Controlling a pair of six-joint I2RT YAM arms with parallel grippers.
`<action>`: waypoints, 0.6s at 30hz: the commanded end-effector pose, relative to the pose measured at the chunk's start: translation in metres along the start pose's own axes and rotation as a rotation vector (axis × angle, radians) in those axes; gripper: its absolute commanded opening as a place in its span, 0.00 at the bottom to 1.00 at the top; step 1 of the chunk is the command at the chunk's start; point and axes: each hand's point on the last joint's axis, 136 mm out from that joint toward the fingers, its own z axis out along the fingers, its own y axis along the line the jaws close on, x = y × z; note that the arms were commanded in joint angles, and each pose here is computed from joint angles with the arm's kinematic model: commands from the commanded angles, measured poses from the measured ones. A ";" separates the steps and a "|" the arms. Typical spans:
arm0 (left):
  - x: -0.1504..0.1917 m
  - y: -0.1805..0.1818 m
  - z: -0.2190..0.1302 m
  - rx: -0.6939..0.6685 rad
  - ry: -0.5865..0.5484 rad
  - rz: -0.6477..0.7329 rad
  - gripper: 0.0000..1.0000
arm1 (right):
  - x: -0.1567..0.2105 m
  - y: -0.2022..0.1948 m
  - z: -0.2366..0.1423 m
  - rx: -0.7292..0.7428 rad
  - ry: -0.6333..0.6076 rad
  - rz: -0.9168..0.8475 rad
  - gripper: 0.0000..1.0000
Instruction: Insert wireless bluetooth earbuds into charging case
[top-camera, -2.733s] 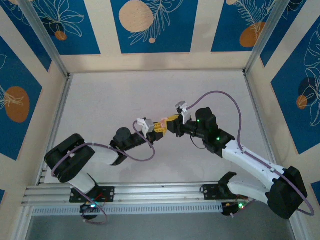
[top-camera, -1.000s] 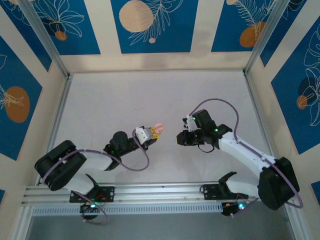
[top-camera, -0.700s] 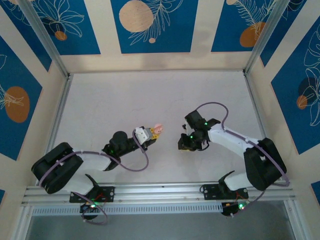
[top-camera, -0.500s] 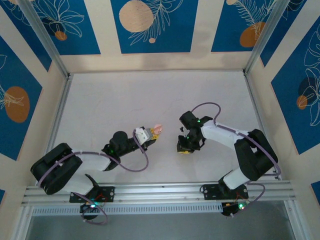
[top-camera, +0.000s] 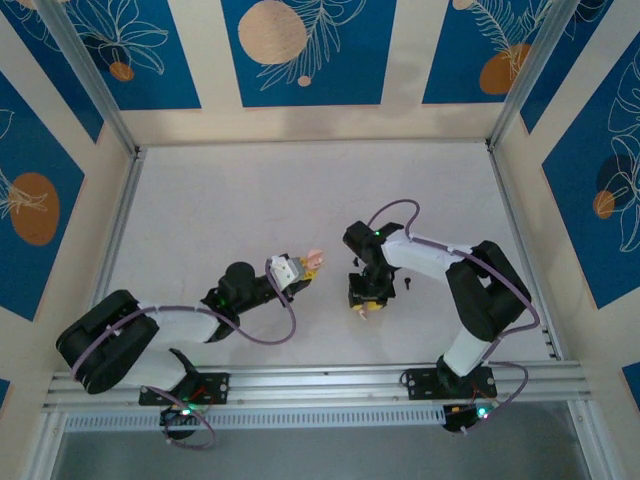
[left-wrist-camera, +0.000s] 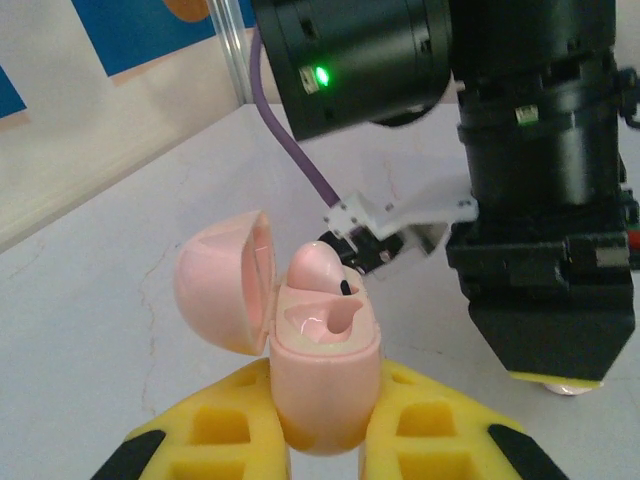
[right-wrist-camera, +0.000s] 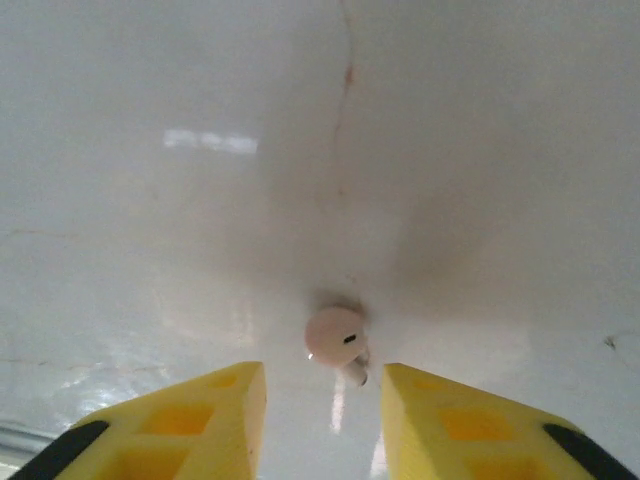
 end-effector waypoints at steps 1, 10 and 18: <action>-0.009 0.007 -0.003 -0.023 -0.017 0.031 0.14 | 0.009 0.001 -0.029 -0.011 0.032 0.046 0.38; -0.009 0.008 -0.008 -0.033 0.000 0.036 0.14 | 0.016 -0.005 -0.026 0.119 0.155 -0.107 0.38; -0.010 0.009 -0.011 -0.043 0.010 0.038 0.14 | 0.010 0.002 -0.004 0.108 0.226 -0.165 0.38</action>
